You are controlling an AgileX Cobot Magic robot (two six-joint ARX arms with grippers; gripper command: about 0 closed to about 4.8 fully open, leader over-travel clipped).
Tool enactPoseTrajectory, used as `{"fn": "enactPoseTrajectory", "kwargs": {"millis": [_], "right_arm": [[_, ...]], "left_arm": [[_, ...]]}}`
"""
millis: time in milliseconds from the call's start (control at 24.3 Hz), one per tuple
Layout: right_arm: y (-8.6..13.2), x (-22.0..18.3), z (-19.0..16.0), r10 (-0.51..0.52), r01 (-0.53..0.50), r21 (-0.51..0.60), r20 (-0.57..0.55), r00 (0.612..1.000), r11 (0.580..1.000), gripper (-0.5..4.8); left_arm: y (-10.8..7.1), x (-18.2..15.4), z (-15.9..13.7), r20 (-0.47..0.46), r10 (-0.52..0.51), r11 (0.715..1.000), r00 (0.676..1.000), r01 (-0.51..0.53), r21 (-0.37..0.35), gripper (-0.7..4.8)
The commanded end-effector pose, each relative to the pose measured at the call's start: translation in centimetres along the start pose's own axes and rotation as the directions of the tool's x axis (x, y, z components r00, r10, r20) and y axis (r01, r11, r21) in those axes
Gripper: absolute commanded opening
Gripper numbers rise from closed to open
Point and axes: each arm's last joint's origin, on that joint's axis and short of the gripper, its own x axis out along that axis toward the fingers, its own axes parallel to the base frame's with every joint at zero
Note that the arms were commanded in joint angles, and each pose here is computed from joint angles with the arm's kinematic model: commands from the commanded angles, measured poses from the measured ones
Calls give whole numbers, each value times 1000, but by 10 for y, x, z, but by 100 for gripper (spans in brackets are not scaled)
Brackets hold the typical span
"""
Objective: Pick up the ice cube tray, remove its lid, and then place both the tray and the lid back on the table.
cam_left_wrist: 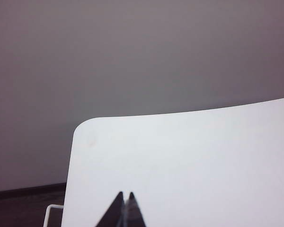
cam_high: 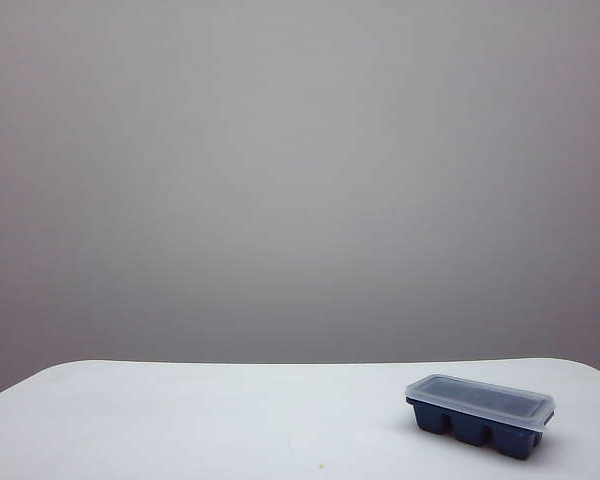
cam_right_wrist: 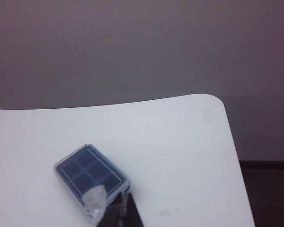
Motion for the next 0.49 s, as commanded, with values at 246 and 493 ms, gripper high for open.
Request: {"fn": "enactPoseTrajectory", "kwargs": {"millis": [246,493], "right_arm": [[0,1,-1,-2,2,0,3,1000,1000,-7],[1,0,8,15,-22,80,89,996,997,-7]], "left_arm": [[0,0,3,21,5,1000,1000,-5,-3,-4],[0,-3,19,143,-50,985,988,72,-154,-4]]}}
